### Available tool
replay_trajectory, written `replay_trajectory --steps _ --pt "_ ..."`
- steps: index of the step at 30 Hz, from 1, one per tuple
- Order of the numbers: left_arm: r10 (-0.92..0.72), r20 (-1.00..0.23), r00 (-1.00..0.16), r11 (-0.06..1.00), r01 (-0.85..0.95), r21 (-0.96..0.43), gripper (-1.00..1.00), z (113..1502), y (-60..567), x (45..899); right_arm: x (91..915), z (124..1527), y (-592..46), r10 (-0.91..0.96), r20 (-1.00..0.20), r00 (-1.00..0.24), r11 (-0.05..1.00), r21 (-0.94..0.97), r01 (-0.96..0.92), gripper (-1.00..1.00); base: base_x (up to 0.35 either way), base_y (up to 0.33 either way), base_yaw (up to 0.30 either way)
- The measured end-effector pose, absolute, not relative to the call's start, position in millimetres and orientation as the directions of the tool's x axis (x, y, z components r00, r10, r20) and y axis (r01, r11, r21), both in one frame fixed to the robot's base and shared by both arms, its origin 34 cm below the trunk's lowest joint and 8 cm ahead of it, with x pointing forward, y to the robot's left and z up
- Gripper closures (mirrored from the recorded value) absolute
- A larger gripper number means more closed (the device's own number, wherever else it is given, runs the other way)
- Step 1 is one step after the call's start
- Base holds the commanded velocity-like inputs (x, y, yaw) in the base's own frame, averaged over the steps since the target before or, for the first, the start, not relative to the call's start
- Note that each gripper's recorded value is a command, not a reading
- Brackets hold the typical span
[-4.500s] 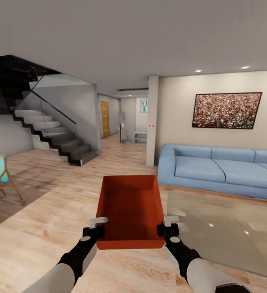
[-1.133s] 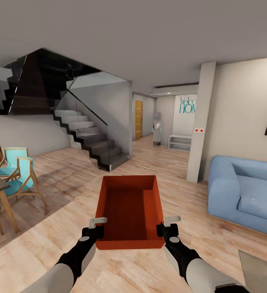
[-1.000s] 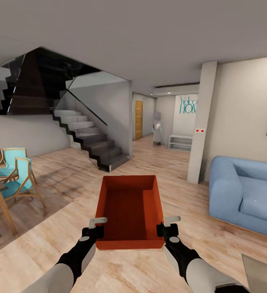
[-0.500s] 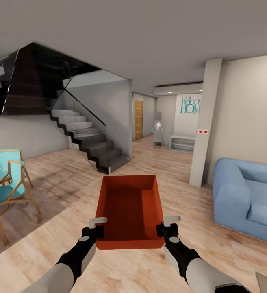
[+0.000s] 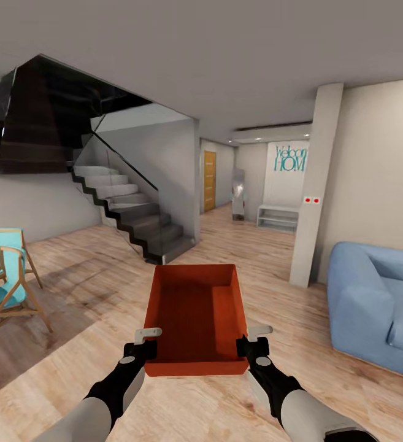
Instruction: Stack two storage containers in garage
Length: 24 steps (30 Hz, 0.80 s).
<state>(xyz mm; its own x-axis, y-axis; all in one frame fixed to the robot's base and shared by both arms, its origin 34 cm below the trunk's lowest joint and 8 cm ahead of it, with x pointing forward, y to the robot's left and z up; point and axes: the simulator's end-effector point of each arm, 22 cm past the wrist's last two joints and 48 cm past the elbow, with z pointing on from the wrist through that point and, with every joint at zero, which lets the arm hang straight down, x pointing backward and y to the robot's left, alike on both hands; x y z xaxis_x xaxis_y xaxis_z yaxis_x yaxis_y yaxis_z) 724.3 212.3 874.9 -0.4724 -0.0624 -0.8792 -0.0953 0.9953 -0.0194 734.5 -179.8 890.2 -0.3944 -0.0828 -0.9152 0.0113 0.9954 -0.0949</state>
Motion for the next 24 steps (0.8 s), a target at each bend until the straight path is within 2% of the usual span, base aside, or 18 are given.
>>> replay_trajectory --steps 14,24 --pt "-0.062 -0.879 -0.473 0.995 -0.095 -0.019 1.0 874.9 212.2 724.2 734.5 890.2 -179.9 -0.084 -0.915 -0.395 0.995 -0.096 0.012 1.0 0.322 0.0 -0.008" --pt "-0.063 -0.879 -0.473 0.995 -0.095 -0.02 1.0 874.8 212.0 724.2 734.5 890.2 -180.2 -0.083 -0.915 -0.394 0.995 -0.095 0.011 1.0 0.322 0.0 -0.218"
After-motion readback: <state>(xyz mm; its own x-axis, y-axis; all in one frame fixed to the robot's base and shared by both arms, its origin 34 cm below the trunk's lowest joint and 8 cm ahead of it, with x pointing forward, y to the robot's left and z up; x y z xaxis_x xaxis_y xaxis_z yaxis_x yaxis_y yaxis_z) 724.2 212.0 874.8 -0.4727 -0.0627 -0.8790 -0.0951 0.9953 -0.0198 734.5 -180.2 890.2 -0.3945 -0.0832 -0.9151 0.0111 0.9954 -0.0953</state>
